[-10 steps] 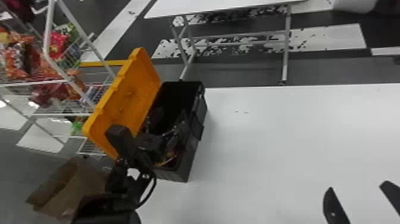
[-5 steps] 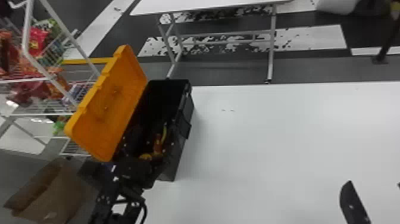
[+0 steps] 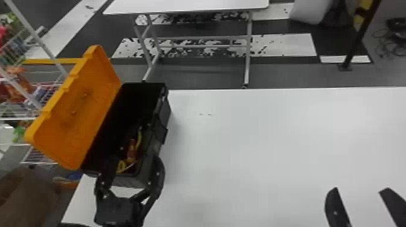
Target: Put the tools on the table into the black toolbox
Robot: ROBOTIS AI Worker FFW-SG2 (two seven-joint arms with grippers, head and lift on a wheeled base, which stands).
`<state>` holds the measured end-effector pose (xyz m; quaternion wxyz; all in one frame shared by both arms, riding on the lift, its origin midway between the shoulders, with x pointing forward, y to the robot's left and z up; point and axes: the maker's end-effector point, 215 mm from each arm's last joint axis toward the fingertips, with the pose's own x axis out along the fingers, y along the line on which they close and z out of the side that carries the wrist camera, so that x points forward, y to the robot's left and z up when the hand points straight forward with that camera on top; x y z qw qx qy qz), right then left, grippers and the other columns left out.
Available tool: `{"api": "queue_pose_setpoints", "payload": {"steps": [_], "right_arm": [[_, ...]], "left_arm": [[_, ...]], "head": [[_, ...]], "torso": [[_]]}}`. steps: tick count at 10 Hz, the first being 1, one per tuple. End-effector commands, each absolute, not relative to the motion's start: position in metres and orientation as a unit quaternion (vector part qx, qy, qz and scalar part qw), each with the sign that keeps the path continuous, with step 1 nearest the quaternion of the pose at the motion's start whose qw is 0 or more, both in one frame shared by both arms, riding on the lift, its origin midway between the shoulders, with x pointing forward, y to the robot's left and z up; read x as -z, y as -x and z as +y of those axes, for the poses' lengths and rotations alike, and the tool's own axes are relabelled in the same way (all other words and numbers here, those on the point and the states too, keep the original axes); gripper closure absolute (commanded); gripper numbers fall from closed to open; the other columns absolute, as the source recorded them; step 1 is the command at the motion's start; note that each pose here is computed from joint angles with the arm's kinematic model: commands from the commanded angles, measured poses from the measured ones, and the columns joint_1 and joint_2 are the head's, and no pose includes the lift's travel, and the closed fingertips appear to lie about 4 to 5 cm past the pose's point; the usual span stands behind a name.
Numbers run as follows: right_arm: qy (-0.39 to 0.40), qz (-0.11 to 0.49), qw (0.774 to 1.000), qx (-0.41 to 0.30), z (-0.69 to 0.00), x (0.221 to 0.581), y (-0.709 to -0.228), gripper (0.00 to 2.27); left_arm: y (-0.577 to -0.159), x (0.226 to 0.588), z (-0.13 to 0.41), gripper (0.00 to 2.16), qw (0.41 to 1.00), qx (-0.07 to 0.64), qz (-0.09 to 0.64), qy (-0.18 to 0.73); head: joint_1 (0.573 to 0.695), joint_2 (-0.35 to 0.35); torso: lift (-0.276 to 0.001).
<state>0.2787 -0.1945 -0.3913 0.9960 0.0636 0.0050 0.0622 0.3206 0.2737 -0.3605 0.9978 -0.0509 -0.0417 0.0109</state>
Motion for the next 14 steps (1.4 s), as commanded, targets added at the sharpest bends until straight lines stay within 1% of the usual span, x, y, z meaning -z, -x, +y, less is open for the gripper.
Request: {"api": "queue_pose_setpoints", "payload": {"steps": [1,3,4,6,8,11,14], "right_arm": [[-0.062,-0.004,0.997,-0.055,-0.198,0.393,-0.273,0.18],[-0.059,-0.015,0.997,-0.044,-0.204,0.392,-0.267,0.18],[-0.058,-0.020,0.997,-0.042,-0.205,0.392,-0.263,0.18],[-0.055,-0.019,0.998,-0.040,-0.208,0.398,-0.257,0.18],[-0.052,-0.015,0.998,-0.037,-0.212,0.403,-0.255,0.18],[-0.051,-0.013,0.998,-0.037,-0.212,0.406,-0.256,0.18],[-0.051,-0.013,0.998,-0.038,-0.211,0.406,-0.258,0.18]], "left_arm": [[-0.307,0.352,0.271,0.06,0.996,-0.018,-0.065,0.057],[-0.296,0.360,0.261,0.06,0.996,-0.016,-0.067,0.061],[-0.291,0.366,0.258,0.06,0.996,-0.013,-0.062,0.060],[-0.281,0.368,0.262,0.06,0.996,-0.018,-0.069,0.057],[-0.280,0.376,0.257,0.06,0.997,-0.009,-0.058,0.049],[-0.278,0.394,0.248,0.06,0.999,0.006,-0.032,0.043],[-0.277,0.396,0.246,0.06,0.999,0.011,-0.029,0.043]], "head": [[0.695,0.157],[0.695,0.151],[0.695,0.135],[0.695,0.121],[0.695,0.121],[0.695,0.090],[0.695,0.083]], "torso": [[-0.075],[-0.075],[-0.075],[-0.075],[-0.075],[-0.075],[-0.075]]}}
